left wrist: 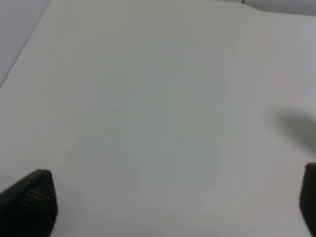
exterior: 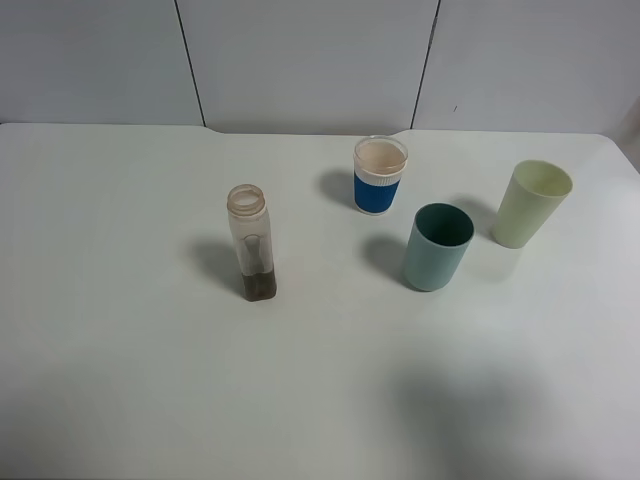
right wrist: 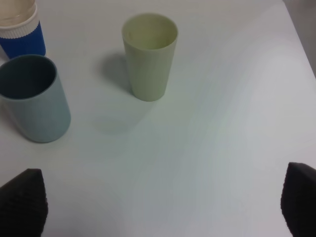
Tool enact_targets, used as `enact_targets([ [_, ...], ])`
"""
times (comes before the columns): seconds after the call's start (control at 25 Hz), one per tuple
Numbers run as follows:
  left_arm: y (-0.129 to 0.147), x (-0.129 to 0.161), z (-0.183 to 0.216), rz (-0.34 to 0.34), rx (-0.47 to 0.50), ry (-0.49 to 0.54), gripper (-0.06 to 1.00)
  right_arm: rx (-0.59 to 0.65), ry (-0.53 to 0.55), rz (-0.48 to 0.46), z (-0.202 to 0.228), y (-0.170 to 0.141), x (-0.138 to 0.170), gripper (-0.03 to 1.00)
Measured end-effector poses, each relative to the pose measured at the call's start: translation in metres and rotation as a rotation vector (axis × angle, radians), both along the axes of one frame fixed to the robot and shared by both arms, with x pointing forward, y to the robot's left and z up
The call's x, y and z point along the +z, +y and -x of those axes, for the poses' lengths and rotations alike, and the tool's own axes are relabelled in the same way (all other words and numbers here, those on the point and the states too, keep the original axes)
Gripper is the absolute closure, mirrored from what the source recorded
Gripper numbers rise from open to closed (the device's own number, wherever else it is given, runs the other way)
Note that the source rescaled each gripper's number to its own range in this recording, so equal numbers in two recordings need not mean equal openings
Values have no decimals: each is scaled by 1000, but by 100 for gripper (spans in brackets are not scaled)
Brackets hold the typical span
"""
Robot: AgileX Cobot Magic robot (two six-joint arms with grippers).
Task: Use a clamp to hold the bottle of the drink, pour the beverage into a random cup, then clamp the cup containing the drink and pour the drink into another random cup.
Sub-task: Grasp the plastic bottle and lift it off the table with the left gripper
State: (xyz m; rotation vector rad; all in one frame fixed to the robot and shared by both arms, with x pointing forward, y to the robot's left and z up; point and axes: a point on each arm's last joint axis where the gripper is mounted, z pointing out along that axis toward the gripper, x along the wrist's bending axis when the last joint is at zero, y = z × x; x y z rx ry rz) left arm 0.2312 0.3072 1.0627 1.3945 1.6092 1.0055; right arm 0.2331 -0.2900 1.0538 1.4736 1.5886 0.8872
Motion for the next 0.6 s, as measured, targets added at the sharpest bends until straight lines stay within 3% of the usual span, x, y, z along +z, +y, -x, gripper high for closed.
enact_targets([
  [0.6,0,8,-8,1,-5,-14,-6,0,0,0,0,0,0,16],
])
